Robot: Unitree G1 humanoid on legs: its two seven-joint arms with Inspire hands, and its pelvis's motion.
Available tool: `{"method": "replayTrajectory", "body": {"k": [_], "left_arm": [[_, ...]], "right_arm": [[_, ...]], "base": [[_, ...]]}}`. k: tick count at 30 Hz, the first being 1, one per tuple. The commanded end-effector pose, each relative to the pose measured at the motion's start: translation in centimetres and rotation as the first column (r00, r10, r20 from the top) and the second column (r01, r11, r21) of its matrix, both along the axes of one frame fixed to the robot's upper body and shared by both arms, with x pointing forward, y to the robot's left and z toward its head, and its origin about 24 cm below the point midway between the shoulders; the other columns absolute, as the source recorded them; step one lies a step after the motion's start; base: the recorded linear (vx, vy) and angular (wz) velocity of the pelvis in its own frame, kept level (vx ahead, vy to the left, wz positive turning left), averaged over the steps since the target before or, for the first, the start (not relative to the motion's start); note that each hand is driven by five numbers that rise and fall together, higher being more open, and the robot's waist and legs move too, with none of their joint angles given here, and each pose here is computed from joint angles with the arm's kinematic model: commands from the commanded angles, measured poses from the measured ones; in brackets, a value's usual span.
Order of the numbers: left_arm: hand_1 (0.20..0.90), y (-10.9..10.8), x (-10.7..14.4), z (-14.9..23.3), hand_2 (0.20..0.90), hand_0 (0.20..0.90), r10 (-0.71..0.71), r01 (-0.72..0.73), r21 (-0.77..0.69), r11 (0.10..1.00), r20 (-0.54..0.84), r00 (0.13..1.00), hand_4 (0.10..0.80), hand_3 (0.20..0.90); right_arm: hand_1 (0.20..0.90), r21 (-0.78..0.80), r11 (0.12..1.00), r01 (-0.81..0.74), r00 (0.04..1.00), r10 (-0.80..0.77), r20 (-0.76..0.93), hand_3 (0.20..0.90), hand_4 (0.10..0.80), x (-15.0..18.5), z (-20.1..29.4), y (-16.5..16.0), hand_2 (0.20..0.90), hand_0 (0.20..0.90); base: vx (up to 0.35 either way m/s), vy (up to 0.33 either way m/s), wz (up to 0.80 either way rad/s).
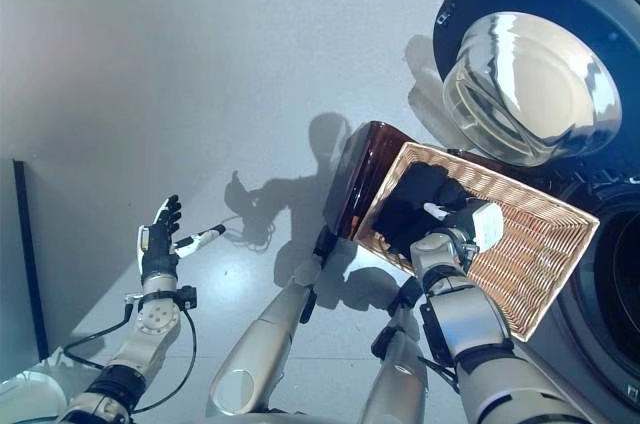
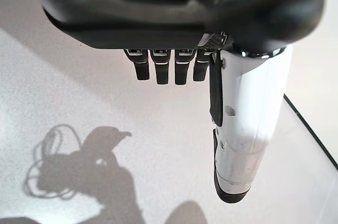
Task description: Pick up the clothes and place them into the washing machine
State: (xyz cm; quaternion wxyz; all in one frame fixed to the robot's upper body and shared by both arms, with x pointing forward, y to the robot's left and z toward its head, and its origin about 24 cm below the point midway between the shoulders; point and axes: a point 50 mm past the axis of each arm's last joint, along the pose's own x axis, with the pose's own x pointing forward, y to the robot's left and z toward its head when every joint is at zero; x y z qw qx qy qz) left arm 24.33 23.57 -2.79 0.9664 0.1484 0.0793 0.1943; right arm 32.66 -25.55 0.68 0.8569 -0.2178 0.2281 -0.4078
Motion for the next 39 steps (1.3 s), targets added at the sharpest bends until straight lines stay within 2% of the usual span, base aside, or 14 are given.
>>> {"method": "replayTrajectory", "body": {"k": [1, 5, 11, 18, 23, 26, 31, 37, 38, 39], "left_arm": [[0.9, 2.2, -1.5, 0.0, 0.9, 0.9, 0.07, -0.07, 0.054, 0.996, 0.011, 0.997, 0.8, 0.9], [0.9, 2.5, -1.8, -0.7, 0.9, 0.9, 0.094, -0.092, 0.052, 0.994, -0.025, 0.995, 0.8, 0.9], [0.9, 2.5, -1.9, -1.5, 0.9, 0.9, 0.112, -0.109, 0.042, 0.993, -0.064, 0.992, 0.8, 0.9], [0.9, 2.4, -2.1, -2.3, 0.9, 0.9, 0.119, -0.116, 0.028, 0.993, -0.102, 0.988, 0.8, 0.9], [0.9, 2.6, -2.6, -2.7, 0.9, 0.9, 0.136, -0.136, 0.015, 0.991, -0.119, 0.983, 0.8, 0.9], [0.9, 2.9, -3.2, -3.2, 0.9, 0.9, 0.167, -0.168, 0.001, 0.986, -0.137, 0.976, 0.8, 0.9], [0.9, 2.9, -4.0, -4.1, 0.9, 0.9, 0.205, -0.212, -0.017, 0.977, -0.181, 0.962, 0.8, 0.9], [0.9, 2.5, -3.6, -4.4, 0.9, 0.9, 0.2, -0.21, -0.035, 0.977, -0.191, 0.961, 0.8, 0.9], [0.9, 2.3, -3.4, -4.4, 0.9, 0.9, 0.193, -0.206, -0.047, 0.977, -0.19, 0.963, 0.8, 0.9], [0.9, 2.2, -3.3, -4.4, 0.9, 0.9, 0.188, -0.201, -0.051, 0.978, -0.192, 0.963, 0.8, 0.9]], "right_arm": [[0.2, -0.103, 0.987, 0.12, 0.991, -0.125, -0.043, 0.2, 0.3, -2.3, -0.1, -4.3, 0.2, 0.2], [0.2, -0.084, 0.986, 0.146, 0.989, -0.149, -0.023, 0.2, 0.3, -2.7, -0.3, -4.9, 0.2, 0.2], [0.2, 0.027, 0.986, 0.167, 0.979, -0.169, 0.118, 0.2, 0.3, -2.3, 0.2, -4.8, 0.2, 0.2], [0.2, 0.113, 0.975, 0.192, 0.956, -0.212, 0.203, 0.2, 0.3, -2.4, 0.5, -5.3, 0.2, 0.2], [0.2, 0.188, 0.966, 0.175, 0.916, -0.23, 0.327, 0.2, 0.3, -1.9, 1.6, -5.5, 0.2, 0.2], [0.2, 0.241, 0.964, 0.114, 0.844, -0.222, 0.489, 0.2, 0.3, -1.1, 3.2, -4.4, 0.2, 0.2], [0.2, 0.232, 0.97, 0.077, 0.835, -0.19, 0.517, 0.2, 0.3, -1.1, 3.2, -3.5, 0.2, 0.2], [0.2, 0.209, 0.973, 0.103, 0.894, -0.182, 0.408, 0.2, 0.3, -1.1, 2.1, -4.0, 0.2, 0.2], [0.9, 0.192, 0.978, 0.085, 0.911, -0.154, 0.383, 0.9, 0.8, -0.8, 2.1, -3.8, 0.9, 0.9], [0.9, 0.177, 0.981, 0.074, 0.924, -0.135, 0.357, 0.9, 0.8, -0.8, 2.0, -3.8, 0.9, 0.9]], "base": [[-0.032, 0.006, -0.14], [-0.079, 0.017, -0.07], [-0.016, -0.006, -0.17], [-0.009, -0.021, -0.13], [-0.026, 0.007, -0.11], [-0.03, 0.007, -0.13], [-0.018, 0.004, -0.2], [-0.02, -0.01, -0.06], [0.0, 0.0, 0.0], [0.0, 0.0, 0.0]]}}
